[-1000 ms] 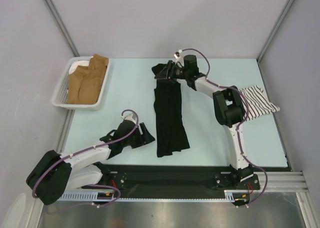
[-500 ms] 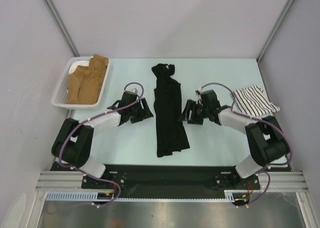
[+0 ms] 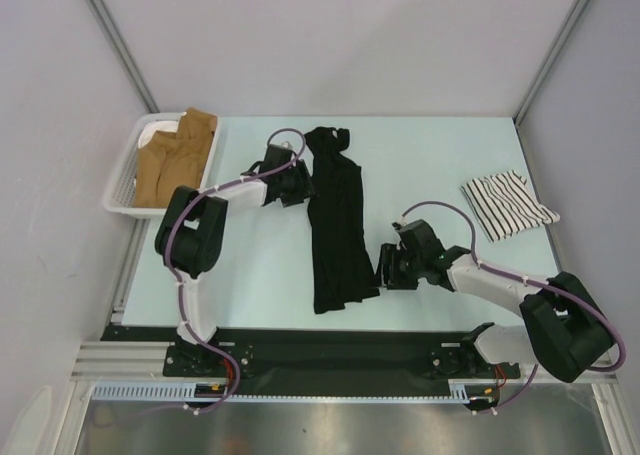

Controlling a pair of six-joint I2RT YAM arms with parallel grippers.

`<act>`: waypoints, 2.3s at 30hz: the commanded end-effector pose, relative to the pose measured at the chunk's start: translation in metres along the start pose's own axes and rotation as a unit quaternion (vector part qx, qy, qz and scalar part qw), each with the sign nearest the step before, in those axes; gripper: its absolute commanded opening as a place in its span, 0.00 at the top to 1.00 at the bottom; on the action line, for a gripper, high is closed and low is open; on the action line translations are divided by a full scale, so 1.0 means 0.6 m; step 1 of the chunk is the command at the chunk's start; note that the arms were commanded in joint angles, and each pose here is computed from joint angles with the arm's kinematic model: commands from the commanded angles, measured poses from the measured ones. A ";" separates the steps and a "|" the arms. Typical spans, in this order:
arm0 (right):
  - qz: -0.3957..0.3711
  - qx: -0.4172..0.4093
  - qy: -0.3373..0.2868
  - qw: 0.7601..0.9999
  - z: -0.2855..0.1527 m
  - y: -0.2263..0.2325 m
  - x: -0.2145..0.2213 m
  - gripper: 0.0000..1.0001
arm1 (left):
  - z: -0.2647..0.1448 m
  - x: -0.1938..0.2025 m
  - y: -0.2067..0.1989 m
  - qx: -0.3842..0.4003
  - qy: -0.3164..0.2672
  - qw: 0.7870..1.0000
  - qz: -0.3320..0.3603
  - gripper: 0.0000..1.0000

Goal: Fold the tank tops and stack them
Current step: Fold the tank top

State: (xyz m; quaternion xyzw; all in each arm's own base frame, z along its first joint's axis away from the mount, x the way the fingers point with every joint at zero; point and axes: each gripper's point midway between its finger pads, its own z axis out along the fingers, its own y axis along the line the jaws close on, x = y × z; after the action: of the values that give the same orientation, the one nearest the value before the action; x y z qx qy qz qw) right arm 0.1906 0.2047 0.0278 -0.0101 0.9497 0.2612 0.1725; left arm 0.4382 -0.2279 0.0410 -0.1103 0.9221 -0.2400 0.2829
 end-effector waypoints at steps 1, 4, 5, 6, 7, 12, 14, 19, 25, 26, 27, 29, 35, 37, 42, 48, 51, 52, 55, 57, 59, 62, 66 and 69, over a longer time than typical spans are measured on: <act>-0.006 0.038 0.008 0.999 0.013 -0.017 0.022 0.46 | 0.021 -0.033 -0.017 0.010 -0.008 1.000 0.006 0.42; -0.013 0.062 0.013 0.998 0.018 -0.024 0.029 0.63 | 0.042 -0.044 -0.022 0.007 -0.007 1.000 0.005 0.52; -0.015 0.070 0.016 0.997 0.016 -0.026 0.032 0.67 | 0.045 -0.054 -0.029 0.010 -0.012 1.000 0.005 0.54; -0.020 0.074 0.018 0.997 0.015 -0.026 0.037 0.74 | 0.050 -0.054 -0.029 0.009 -0.010 1.000 0.004 0.55; -0.022 0.078 0.013 0.997 0.012 -0.027 0.036 0.78 | 0.059 -0.047 -0.023 0.006 -0.003 1.000 0.004 0.63; -0.021 0.089 0.026 0.995 -0.004 -0.031 0.061 1.00 | 0.077 -0.058 -0.026 0.005 -0.007 1.000 0.000 0.88; -0.017 0.100 0.029 0.994 -0.014 -0.037 0.073 1.00 | 0.084 -0.067 -0.031 0.005 -0.011 1.000 -0.002 0.95; -0.005 0.098 0.035 0.995 -0.029 -0.049 0.100 1.00 | 0.091 -0.090 -0.038 0.000 -0.022 1.000 -0.002 0.98; -0.002 0.091 0.025 0.995 -0.026 -0.040 0.091 0.99 | 0.061 -0.090 -0.059 0.014 -0.021 1.000 0.006 0.32; -0.002 0.087 0.024 0.996 -0.025 -0.036 0.089 0.97 | 0.058 -0.064 -0.035 -0.001 -0.007 1.000 0.011 0.26; -0.001 0.082 0.028 0.996 -0.024 -0.033 0.091 0.97 | 0.045 -0.062 -0.029 -0.007 -0.013 1.000 0.015 0.18; -0.002 0.075 0.027 0.997 -0.021 -0.028 0.089 0.96 | 0.004 -0.040 -0.012 -0.016 -0.013 1.000 0.022 0.14; -0.003 0.069 0.024 0.997 -0.025 -0.021 0.083 0.94 | -0.106 0.055 0.032 -0.011 -0.011 0.999 0.032 0.12; -0.003 0.070 0.023 0.997 -0.026 -0.022 0.083 0.93 | -0.129 0.094 0.030 -0.001 -0.005 0.999 0.040 0.13; -0.002 0.067 0.021 0.998 -0.030 -0.017 0.081 0.94 | -0.173 0.238 0.037 0.008 0.041 0.998 0.049 0.19; -0.003 0.068 0.018 0.998 -0.036 -0.016 0.077 0.94 | -0.199 0.369 0.034 0.010 0.099 0.993 0.059 0.24; -0.001 0.066 0.016 0.998 -0.037 -0.016 0.078 0.95 | -0.211 0.400 0.043 0.011 0.107 0.993 0.047 0.26; -0.001 0.065 0.016 0.998 -0.037 -0.015 0.078 0.95 | -0.214 0.407 0.043 0.011 0.111 0.993 0.042 0.27; -0.001 0.065 0.017 0.998 -0.038 -0.015 0.079 0.95 | -0.220 0.430 0.057 -0.004 0.123 0.991 0.043 0.33; -0.001 0.065 0.018 0.998 -0.039 -0.016 0.081 0.96 | -0.226 0.450 0.065 -0.012 0.139 0.989 0.048 0.37; 0.000 0.066 0.016 0.998 -0.041 -0.016 0.080 0.96 | -0.229 0.469 0.080 -0.024 0.150 0.987 0.042 0.40; 0.002 0.067 0.017 0.998 -0.043 -0.018 0.083 0.97 | -0.230 0.491 0.093 -0.024 0.157 0.987 0.029 0.56; 0.001 0.064 0.013 0.998 -0.046 -0.016 0.081 0.98 | -0.237 0.508 0.120 -0.055 0.161 0.985 0.026 0.67; 0.000 0.062 0.016 0.998 -0.046 -0.015 0.082 0.98 | -0.247 0.509 0.132 -0.066 0.155 0.985 0.022 0.63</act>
State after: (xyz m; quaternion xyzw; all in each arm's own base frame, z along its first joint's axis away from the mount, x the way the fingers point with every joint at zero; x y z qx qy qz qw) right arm 0.1359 0.1842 0.0222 -0.0069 0.9684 0.1957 0.1545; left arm 0.1319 -0.2691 0.0150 -0.0553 0.9308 -0.3150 0.1771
